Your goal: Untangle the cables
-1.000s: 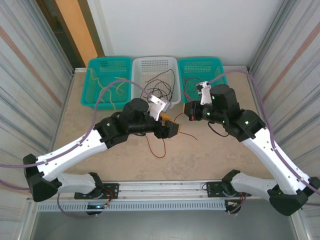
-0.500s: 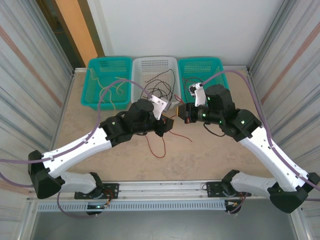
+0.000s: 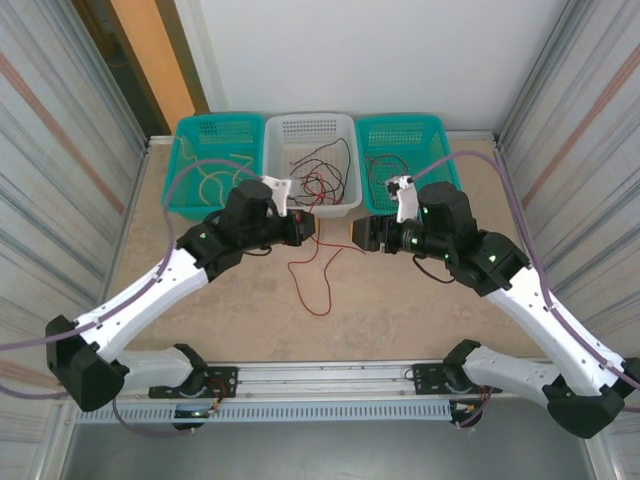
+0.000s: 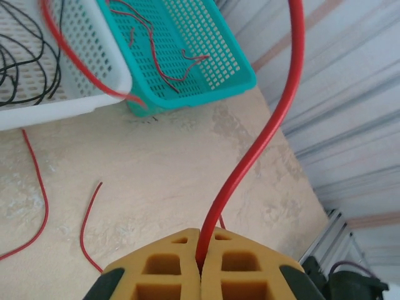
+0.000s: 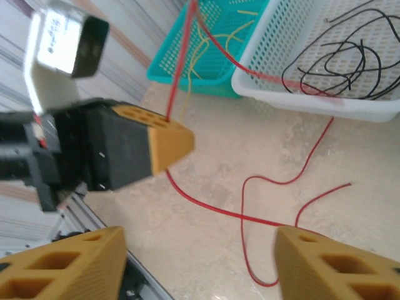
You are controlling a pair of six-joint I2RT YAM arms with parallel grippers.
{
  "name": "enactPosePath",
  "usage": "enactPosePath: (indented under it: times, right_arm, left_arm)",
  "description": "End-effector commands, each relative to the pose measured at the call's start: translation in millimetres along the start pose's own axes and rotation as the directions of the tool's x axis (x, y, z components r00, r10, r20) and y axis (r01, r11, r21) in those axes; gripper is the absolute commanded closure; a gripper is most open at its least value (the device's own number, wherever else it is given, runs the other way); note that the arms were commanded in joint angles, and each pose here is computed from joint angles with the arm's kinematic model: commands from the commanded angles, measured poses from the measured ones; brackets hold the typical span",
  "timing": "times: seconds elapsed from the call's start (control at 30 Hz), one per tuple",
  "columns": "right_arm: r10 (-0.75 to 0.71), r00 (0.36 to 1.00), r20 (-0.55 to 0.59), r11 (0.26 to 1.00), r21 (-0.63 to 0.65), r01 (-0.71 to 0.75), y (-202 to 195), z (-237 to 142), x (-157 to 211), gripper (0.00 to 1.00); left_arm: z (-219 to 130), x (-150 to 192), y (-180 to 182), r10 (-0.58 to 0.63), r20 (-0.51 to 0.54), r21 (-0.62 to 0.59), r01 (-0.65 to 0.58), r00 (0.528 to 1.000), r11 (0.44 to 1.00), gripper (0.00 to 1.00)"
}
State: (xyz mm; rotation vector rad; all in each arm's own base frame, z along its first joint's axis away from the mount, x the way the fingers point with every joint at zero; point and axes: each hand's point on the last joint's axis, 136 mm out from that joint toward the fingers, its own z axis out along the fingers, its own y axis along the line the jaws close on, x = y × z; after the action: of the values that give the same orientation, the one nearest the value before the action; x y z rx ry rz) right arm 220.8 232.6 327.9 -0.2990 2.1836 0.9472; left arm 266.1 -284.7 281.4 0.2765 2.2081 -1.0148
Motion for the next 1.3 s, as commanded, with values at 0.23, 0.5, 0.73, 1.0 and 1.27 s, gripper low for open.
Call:
enactPosePath:
  times: [0.23, 0.5, 0.73, 1.0, 1.27]
  right_arm:
    - [-0.058, 0.995, -0.085, 0.997, -0.059, 0.053, 2.1, 27.9, 29.0, 0.32]
    - [-0.122, 0.991, -0.058, 0.988, -0.105, 0.116, 12.1, 30.1, 36.1, 0.3]
    - [-0.154, 0.986, -0.055, 0.987, -0.054, 0.151, 2.0, 33.5, 43.9, 0.28]
    - [-0.174, 0.981, -0.085, 0.979, -0.121, 0.164, 14.9, 40.3, 53.6, 0.42]
    - [-0.179, 0.979, -0.095, 0.977, -0.135, 0.165, 23.7, 44.0, 59.7, 0.72]
  left_arm:
    - [-29.0, -8.1, -31.4, -0.075, -0.027, 0.22, 0.079, 0.997, 0.972, 1.0]
    - [-34.7, -12.9, -40.4, -0.1, -0.066, 0.316, 0.116, 0.993, 0.942, 1.0]
    - [-31.6, -10.1, -41.1, -0.096, -0.128, 0.345, 0.136, 0.987, 0.929, 1.0]
    - [-32.3, -24.4, -39.1, -0.116, -0.058, 0.344, 0.129, 0.992, 0.93, 1.0]
    - [-33.5, -49.9, -46.4, -0.169, 0.053, 0.4, 0.134, 0.984, 0.907, 1.0]
